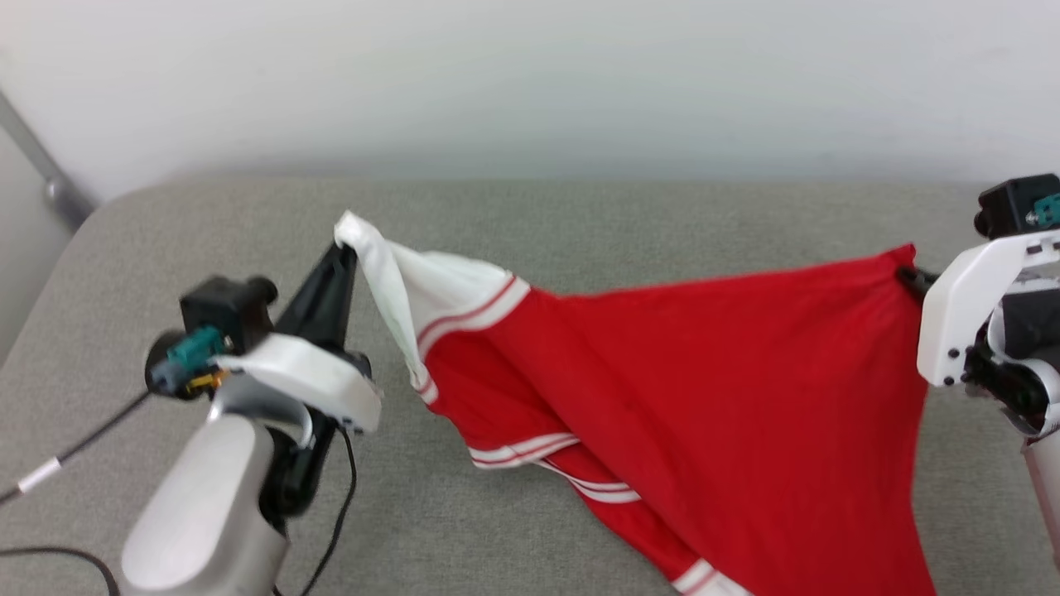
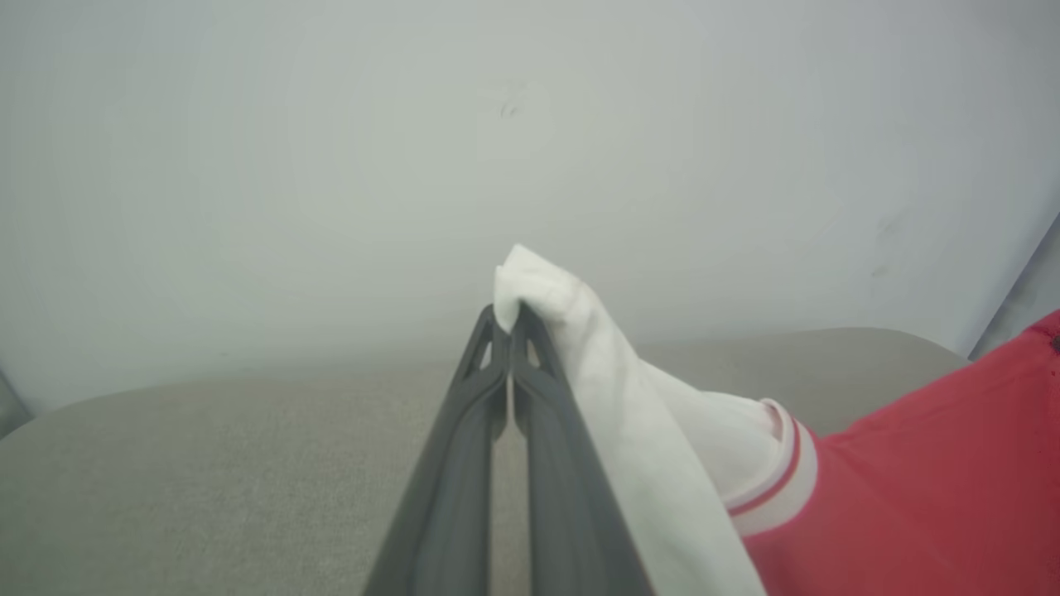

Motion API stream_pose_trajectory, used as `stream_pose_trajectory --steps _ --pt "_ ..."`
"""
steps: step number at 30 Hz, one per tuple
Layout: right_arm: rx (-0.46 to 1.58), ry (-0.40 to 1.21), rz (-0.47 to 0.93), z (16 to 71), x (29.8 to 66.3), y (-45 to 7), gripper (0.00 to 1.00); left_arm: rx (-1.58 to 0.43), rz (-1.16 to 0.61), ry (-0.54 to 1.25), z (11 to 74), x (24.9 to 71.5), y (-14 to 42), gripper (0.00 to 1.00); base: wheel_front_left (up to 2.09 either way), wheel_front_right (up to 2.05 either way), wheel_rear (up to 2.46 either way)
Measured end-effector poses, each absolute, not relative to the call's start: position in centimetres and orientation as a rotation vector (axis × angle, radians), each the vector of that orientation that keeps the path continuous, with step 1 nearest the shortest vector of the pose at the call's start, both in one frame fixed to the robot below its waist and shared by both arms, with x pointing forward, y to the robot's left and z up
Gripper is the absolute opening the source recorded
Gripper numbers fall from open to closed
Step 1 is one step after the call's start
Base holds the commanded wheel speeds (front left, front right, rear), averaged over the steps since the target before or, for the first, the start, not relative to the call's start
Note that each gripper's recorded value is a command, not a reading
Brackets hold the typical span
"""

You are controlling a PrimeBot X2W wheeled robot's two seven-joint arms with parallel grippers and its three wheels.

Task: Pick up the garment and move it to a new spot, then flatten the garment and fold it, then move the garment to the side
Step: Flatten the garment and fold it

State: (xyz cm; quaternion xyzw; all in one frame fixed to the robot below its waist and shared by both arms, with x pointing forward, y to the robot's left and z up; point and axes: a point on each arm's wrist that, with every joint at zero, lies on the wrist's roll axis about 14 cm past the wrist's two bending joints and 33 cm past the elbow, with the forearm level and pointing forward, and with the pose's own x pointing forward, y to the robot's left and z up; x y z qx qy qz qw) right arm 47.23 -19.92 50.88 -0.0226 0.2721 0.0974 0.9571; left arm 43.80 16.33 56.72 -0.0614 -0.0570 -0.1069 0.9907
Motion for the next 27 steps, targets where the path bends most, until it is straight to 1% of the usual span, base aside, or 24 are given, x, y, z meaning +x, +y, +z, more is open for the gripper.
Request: stream_pose_trajectory --steps 1,2,3,9,10,16,27 --pt "-0.051 0.467 0.184 53.3 47.4 -20.3 0.00 -0.110 -0.215 -0.159 59.1 44.5 16.5 0.00 0.00 0.00 0.00" --pt "-0.055 0.419 0.176 54.6 47.5 -20.6 0.00 -0.099 -0.215 -0.176 60.1 44.9 16.6 0.00 0.00 0.00 0.00" --pt "-0.055 0.419 0.176 54.6 47.5 -20.6 0.00 -0.099 -0.215 -0.176 60.1 44.9 16.6 0.00 0.00 0.00 0.00" --pt "-0.082 0.203 0.108 60.7 48.7 -22.8 0.00 -0.046 -0.234 -0.271 65.9 48.4 16.0 0.00 0.00 0.00 0.00" --pt "-0.082 0.203 0.108 60.7 48.7 -22.8 0.00 -0.046 -0.234 -0.271 65.9 48.4 16.0 0.00 0.00 0.00 0.00" --pt "-0.108 0.080 0.093 64.2 50.9 -22.9 0.00 -0.005 -0.225 -0.351 70.0 51.6 16.2 0.00 0.00 0.00 0.00" --pt "-0.154 -0.112 0.068 70.0 56.9 -23.4 0.00 0.050 -0.191 -0.508 77.2 58.2 17.4 0.00 0.00 0.00 0.00"
